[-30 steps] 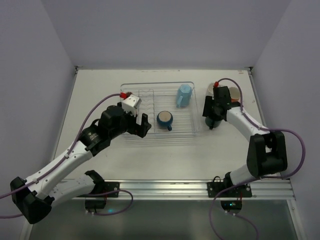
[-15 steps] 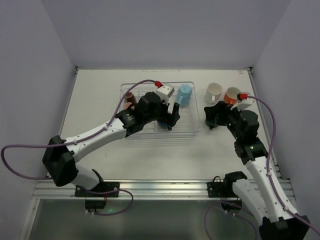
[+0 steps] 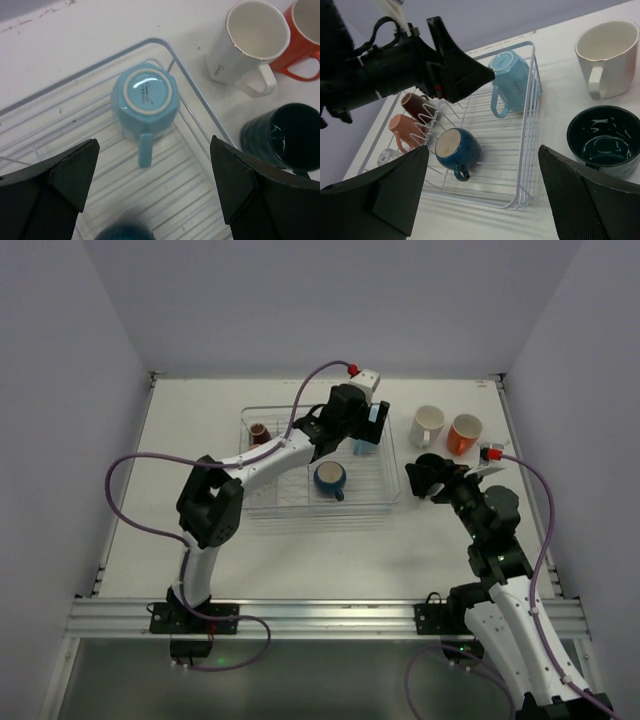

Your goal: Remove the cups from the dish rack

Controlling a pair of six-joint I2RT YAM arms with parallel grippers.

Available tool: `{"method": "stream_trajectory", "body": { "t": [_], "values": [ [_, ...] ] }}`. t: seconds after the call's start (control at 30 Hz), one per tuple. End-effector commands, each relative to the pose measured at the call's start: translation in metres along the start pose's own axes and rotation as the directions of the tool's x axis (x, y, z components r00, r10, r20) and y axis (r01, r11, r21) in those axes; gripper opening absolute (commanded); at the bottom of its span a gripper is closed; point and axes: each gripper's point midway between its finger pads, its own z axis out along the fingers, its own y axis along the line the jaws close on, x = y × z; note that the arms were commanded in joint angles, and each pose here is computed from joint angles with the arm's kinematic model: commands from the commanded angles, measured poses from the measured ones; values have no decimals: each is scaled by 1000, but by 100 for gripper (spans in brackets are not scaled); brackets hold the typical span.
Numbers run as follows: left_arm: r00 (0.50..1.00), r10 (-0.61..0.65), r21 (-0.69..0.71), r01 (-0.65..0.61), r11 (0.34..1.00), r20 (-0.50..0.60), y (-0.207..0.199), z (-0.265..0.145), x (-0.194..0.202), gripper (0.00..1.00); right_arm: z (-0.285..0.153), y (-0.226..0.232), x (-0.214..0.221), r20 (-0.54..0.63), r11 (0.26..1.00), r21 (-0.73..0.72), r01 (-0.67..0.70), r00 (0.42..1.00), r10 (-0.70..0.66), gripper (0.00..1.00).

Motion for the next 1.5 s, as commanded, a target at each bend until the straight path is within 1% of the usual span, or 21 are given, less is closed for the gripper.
{"method": "stream_trajectory", "body": {
  "t": [0.0,0.17,0.27,0.4,0.67,0.7,0.8,0.9,0.93,0.97,1.0,1.03,1.07,1.1,1.17,1.23,1.27,1.3,1.37,1.4,1.47],
  "values": [
    [997,26,-30,-24,999,74,13,27,-26,100,0,14,-14,58,998,-62,-6,998,10,93],
    [994,85,55,-89,995,66,-3,53,-26,100,4,17,-7,16,996,-85,-5,1000,6,92],
    [992,110,37,-113,993,64,3,63,-20,100,4,19,-7,10,995,-95,-3,1000,4,92],
    [994,94,24,-95,995,55,14,74,-15,100,5,19,-6,8,995,-96,-4,1000,5,92],
    [993,97,35,-99,994,64,14,94,-12,100,6,20,-4,0,995,-104,-1,1000,1,90],
    [993,106,30,-107,994,51,16,100,-6,100,6,20,-4,-1,994,-105,-1,1000,1,90],
    [992,111,24,-113,993,55,17,104,-5,93,6,20,-4,-1,994,-106,3,1000,-3,90],
    [992,115,17,-116,993,48,20,103,1,81,6,20,-4,-1,995,-104,3,1000,-3,90],
    [992,110,16,-111,994,63,20,102,-3,72,6,20,-4,-1,995,-104,3,1000,-3,90],
    [992,112,16,-113,993,51,21,101,5,66,6,19,-4,-1,995,-103,3,1000,-3,90],
    [992,109,17,-110,994,64,20,96,-2,60,7,19,-4,-1,995,-103,3,1000,-3,90],
    [992,104,20,-105,994,77,19,93,-7,50,7,19,-4,-2,995,-102,1,1000,-1,90],
    [992,103,23,-105,994,73,19,91,-4,45,7,19,-2,-7,995,-101,0,1000,-1,90],
    [990,94,30,-98,995,102,16,81,-19,37,8,19,-3,-4,995,-103,1,1000,-1,90],
    [990,86,28,-90,996,113,17,70,-25,31,8,20,-3,-7,994,-107,-7,1000,6,90],
    [976,51,32,-59,998,210,14,42,-65,26,8,23,-4,-12,993,-119,-12,1000,11,90],
    [977,46,33,-54,998,210,15,36,-62,25,7,25,-3,-15,992,-126,-24,1000,22,90],
    [963,21,48,-35,998,269,12,16,-87,24,6,29,-3,-20,989,-141,-31,999,28,90],
    [958,4,64,-23,998,286,11,2,-91,21,4,34,-5,-26,986,-161,-53,998,50,90],
    [946,-18,80,-9,997,323,8,-13,-107,20,4,37,-5,-25,983,-173,-63,998,59,90],
    [943,-36,106,0,994,330,6,-21,-110,19,3,41,-2,-40,975,-198,-102,995,96,90]
  ]
}}
